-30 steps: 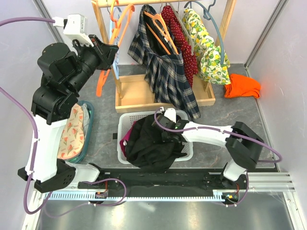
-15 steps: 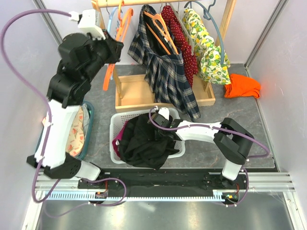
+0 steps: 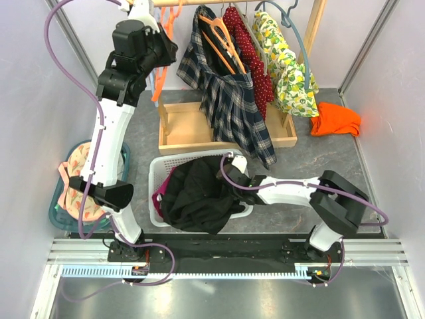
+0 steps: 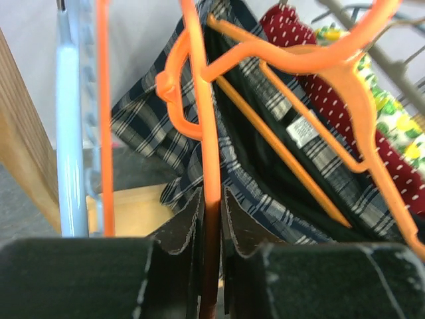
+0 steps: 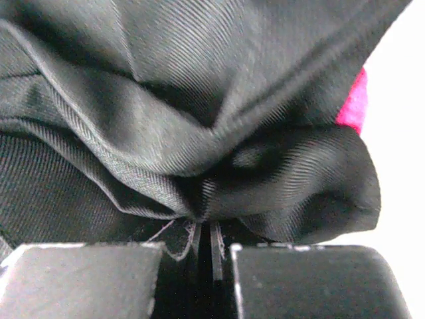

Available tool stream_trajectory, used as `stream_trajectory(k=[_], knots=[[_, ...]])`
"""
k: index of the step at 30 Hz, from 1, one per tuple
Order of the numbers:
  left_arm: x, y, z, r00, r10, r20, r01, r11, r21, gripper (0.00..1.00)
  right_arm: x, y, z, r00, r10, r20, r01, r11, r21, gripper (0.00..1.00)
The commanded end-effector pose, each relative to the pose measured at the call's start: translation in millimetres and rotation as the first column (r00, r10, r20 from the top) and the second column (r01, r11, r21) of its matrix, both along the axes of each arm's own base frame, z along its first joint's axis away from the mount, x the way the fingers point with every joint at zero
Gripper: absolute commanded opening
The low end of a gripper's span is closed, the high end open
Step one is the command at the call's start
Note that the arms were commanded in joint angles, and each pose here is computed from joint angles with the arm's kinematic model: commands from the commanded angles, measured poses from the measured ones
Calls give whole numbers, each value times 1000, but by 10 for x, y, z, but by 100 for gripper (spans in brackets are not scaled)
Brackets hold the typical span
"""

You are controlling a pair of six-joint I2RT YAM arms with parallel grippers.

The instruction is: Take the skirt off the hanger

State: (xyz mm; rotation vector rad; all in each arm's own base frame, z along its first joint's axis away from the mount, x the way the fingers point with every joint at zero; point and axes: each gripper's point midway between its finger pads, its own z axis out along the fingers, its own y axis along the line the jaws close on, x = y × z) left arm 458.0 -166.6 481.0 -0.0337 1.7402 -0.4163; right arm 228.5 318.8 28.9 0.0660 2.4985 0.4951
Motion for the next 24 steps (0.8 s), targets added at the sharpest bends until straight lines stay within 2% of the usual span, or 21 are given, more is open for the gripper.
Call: stream_trajectory(k=[1,5,8,24], knots=[[33,55,492,992,5,128,12,992,-129,2,-584,-771,-489,980,-29,-196,-21,969,-248,0],[-85,-71,514,989,-82,124,100,984,-148,2,-657,-839,-535,976,-31,-216,-27,966,-258,0],[-99,-97,517,988,-92,122,111,981,-160,2,-658,-835,-525,976,-31,-217,-26,967,-255,0],[318,-208,371,990,-108,89,129,953,-275,2,-722,-850,-353,983,-39,-182,2,980,-199,0]])
